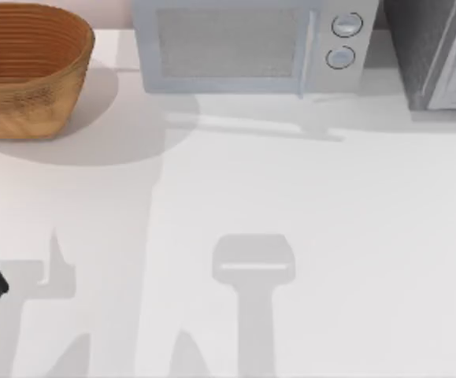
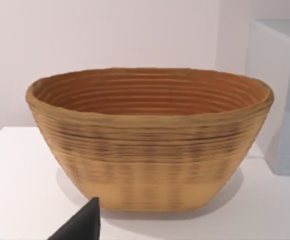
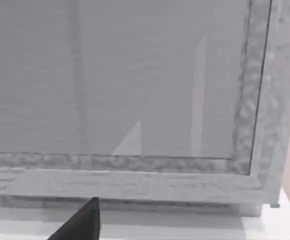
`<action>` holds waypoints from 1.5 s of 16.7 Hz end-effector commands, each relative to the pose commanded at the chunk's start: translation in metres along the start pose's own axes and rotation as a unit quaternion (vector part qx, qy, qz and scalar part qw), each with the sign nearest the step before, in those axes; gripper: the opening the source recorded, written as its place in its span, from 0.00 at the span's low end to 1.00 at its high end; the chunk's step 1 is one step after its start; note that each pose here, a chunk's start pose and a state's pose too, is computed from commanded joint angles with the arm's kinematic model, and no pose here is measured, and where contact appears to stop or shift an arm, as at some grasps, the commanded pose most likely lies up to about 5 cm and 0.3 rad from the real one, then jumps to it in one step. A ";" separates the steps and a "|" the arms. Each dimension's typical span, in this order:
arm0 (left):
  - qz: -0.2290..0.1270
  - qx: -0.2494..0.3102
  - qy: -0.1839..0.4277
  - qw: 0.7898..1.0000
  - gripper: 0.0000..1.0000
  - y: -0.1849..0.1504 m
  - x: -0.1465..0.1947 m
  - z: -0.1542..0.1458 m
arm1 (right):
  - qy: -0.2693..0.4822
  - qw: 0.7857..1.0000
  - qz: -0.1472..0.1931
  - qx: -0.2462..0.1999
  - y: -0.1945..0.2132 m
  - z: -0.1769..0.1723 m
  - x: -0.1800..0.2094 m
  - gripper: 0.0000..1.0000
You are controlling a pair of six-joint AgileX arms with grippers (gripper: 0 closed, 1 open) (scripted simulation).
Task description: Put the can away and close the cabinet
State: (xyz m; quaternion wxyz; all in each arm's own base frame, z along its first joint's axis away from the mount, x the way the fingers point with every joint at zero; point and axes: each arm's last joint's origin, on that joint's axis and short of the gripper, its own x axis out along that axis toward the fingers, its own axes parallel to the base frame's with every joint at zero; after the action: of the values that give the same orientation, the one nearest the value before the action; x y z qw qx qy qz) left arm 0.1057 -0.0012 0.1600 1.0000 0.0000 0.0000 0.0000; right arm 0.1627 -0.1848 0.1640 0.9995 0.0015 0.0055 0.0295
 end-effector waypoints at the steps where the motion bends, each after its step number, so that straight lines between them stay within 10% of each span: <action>1: 0.000 0.000 0.000 1.000 1.00 0.000 0.000 0.000 | -0.002 1.000 -0.012 -0.001 -0.008 -0.002 -0.004 1.00; 14: 0.000 0.000 0.000 1.000 1.00 0.000 0.000 0.000 | -0.004 1.000 -0.022 -0.002 -0.042 0.023 0.003 1.00; 25: 0.000 0.000 0.000 1.000 1.00 0.000 0.000 0.000 | 0.011 0.999 -0.025 0.025 -0.082 0.233 0.016 1.00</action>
State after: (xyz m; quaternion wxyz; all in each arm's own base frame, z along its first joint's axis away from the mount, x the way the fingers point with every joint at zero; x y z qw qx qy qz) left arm 0.1057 -0.0012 0.1600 1.0000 0.0000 0.0000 0.0000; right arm 0.1856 -0.2659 0.3964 0.9995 0.0256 0.0170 0.0046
